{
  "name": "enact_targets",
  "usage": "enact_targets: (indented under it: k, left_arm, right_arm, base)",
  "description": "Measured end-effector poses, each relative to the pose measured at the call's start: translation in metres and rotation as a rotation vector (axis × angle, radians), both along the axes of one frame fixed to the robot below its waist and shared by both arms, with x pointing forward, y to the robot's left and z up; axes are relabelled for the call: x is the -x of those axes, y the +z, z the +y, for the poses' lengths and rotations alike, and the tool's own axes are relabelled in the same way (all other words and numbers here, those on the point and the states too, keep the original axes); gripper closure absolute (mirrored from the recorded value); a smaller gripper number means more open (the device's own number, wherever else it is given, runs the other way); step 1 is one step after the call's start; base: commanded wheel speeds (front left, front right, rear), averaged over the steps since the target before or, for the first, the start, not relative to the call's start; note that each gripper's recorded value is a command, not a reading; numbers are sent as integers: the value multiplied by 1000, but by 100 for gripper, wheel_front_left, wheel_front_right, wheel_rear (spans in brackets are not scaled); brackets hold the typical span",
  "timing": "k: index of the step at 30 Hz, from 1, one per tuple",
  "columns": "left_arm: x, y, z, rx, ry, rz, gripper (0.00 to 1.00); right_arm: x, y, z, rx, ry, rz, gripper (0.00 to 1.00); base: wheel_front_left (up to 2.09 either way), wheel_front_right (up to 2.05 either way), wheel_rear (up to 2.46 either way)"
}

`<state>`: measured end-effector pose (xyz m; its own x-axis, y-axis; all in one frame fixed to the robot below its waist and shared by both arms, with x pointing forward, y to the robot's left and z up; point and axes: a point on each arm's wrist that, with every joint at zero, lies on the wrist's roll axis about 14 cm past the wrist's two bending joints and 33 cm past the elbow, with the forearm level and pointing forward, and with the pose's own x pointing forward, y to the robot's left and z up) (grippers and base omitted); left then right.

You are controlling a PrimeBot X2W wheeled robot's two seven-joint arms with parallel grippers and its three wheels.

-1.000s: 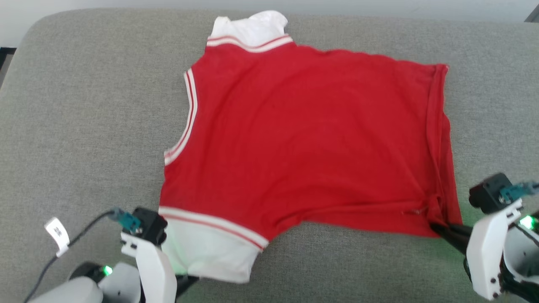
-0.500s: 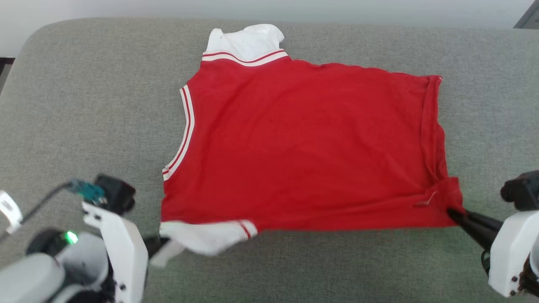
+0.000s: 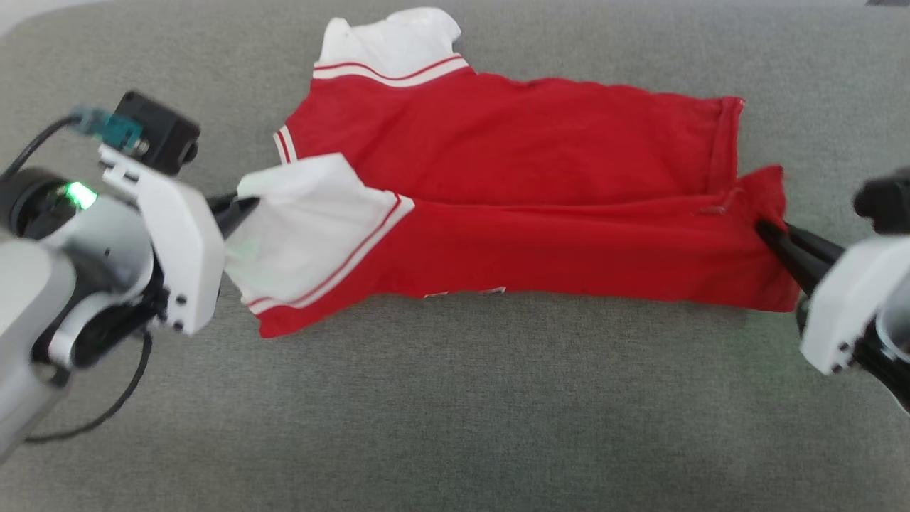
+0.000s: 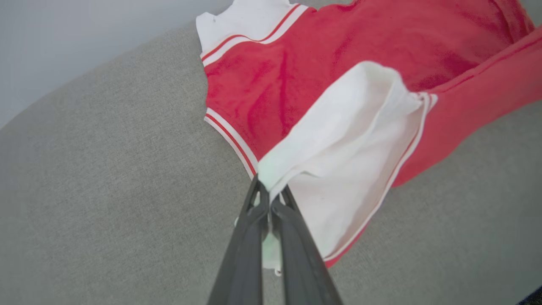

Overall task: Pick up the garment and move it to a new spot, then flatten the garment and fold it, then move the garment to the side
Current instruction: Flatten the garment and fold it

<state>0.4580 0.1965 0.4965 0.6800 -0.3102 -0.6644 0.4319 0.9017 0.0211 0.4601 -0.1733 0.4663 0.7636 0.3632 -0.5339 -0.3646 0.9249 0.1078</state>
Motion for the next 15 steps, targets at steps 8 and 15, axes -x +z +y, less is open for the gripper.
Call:
enact_targets:
  k: [8,15]
  left_arm:
    - [-34,-66,-5,-17,-8,134,100]
    - [-34,-103,2,-18,54,258,74]
  right_arm:
    - [-31,-39,9,23,-24,67,100]
    - [-36,-62,9,48,-26,129,58]
  base:
    - [0,0,0]
    - [0,0,0]
